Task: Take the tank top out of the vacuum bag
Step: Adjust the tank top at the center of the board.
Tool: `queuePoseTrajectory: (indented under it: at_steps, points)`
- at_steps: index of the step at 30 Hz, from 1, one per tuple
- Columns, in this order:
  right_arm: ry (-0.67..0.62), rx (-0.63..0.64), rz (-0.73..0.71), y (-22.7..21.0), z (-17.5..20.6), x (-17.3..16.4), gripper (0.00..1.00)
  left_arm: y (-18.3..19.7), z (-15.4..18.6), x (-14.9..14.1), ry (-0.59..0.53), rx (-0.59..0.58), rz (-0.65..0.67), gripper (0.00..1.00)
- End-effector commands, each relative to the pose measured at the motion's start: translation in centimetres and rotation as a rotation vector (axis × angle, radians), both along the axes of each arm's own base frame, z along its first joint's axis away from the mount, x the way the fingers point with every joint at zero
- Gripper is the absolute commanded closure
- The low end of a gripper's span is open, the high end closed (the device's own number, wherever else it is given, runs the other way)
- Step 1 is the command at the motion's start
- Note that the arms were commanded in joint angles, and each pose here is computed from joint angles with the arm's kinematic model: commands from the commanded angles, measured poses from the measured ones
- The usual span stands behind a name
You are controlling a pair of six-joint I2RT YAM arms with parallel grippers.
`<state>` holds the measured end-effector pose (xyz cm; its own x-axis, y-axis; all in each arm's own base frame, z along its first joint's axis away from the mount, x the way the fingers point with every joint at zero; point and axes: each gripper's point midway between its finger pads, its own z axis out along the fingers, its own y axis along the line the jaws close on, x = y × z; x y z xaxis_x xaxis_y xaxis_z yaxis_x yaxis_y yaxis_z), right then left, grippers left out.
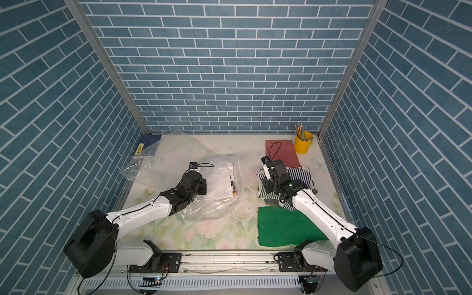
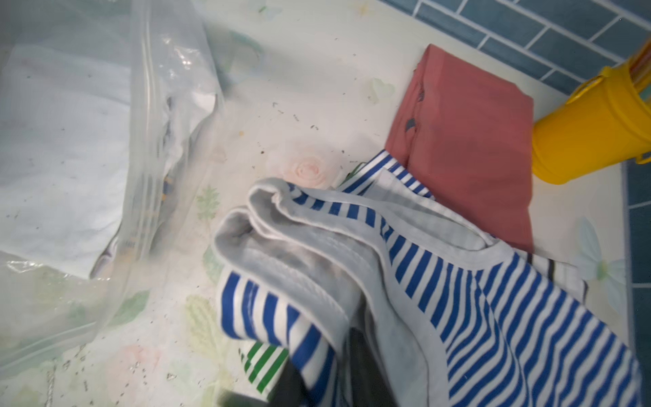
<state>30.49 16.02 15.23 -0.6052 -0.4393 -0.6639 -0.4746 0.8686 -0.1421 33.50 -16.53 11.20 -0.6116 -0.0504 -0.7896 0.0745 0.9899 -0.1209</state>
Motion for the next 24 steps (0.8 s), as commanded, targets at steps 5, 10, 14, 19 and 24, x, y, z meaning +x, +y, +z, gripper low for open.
queuePoseTrajectory:
  at_steps: [5,10,14,19,24]
  points:
    - [-0.093,0.062,-0.069,-1.1,2.6,0.1,0.04,0.2,0.3,0.4,0.001,0.011,0.009,1.0]
    - [-0.12,0.198,-0.357,-6.6,3.6,1.5,0.08,0.0,0.2,0.4,0.002,0.008,0.005,1.0]
    - [-0.06,0.206,-0.634,-12.9,1.5,1.2,0.14,0.0,0.3,0.4,0.0,0.006,0.001,1.0]
    - [-0.011,0.216,-0.826,-17.8,-0.6,0.3,0.18,0.3,0.2,0.3,-0.001,0.009,0.007,1.0]
    - [0.05,0.288,-0.865,-19.1,-2.2,0.0,0.2,0.4,0.2,0.1,-0.005,0.009,0.01,1.0]
